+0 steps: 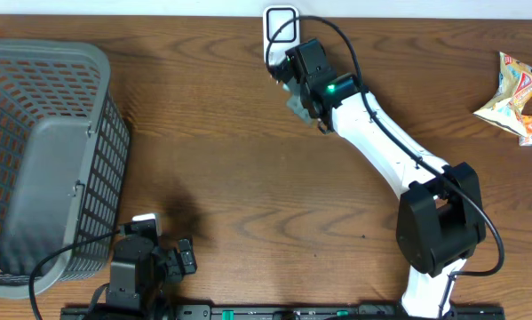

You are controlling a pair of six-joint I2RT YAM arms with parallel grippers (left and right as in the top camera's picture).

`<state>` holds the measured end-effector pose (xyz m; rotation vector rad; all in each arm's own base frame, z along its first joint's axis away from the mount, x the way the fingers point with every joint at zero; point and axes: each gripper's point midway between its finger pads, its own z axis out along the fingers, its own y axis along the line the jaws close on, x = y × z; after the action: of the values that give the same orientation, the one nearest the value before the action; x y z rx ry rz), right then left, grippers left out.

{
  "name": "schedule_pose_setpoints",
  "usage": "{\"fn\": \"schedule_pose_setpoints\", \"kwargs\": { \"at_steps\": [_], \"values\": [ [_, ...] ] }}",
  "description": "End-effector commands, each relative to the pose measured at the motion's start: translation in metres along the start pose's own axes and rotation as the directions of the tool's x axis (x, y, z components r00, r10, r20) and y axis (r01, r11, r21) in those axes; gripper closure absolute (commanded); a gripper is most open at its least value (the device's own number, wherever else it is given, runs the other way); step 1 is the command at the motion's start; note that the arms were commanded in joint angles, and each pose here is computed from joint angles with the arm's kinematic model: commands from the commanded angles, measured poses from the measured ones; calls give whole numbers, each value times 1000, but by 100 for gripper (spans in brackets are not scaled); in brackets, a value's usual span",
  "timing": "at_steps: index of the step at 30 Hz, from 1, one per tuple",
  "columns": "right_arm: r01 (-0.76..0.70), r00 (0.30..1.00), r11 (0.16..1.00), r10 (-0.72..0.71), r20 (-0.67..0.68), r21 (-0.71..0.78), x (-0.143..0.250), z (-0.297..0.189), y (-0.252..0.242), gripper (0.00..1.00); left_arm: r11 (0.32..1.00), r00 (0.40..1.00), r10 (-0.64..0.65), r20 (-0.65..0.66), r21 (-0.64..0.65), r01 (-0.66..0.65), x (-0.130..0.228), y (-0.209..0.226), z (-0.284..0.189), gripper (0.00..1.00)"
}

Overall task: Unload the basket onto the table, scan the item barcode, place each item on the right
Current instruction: 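Carry the mint-green pack up and hold it under the scanner, then carry the mint-green pack to the far right and release it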

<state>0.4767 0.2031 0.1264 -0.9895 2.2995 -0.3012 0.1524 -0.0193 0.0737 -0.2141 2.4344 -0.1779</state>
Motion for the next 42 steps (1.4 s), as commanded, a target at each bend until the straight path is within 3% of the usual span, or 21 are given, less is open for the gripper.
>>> {"fn": "schedule_pose_setpoints", "kwargs": {
  "at_steps": [1, 11, 17, 30, 36, 39, 42],
  "values": [
    [56, 998, 983, -58, 5, 176, -13, 6, -33, 99, 1000, 1000, 9, 6, -6, -9, -2, 1, -1, 2],
    [271, 962, 870, -265, -73, 412, -73, 75, -97, 99, 1000, 1000, 9, 5, -6, -9, -1, 1, -1, 2],
    [192, 974, 857, -225, 13, 477, -94, 102, -124, 99, 1000, 1000, 9, 6, -6, -9, -2, 1, -1, 2],
    [93, 974, 900, -170, 148, 427, -120, 109, -92, 99, 1000, 1000, 9, 6, -6, -9, -2, 1, -1, 2],
    [30, 998, 939, -47, 41, 343, -88, 84, -93, 99, 1000, 1000, 9, 6, -6, -9, -2, 1, -1, 2],
    [-121, 987, 914, 154, -56, 387, -45, 63, -122, 99, 1000, 1000, 9, 6, -6, -9, -2, 1, -1, 2],
    [-265, 933, 870, 340, -118, 416, 3, 53, -153, 99, 1000, 1000, 9, 5, -6, -9, -1, 1, -1, 2]
  ]
}}
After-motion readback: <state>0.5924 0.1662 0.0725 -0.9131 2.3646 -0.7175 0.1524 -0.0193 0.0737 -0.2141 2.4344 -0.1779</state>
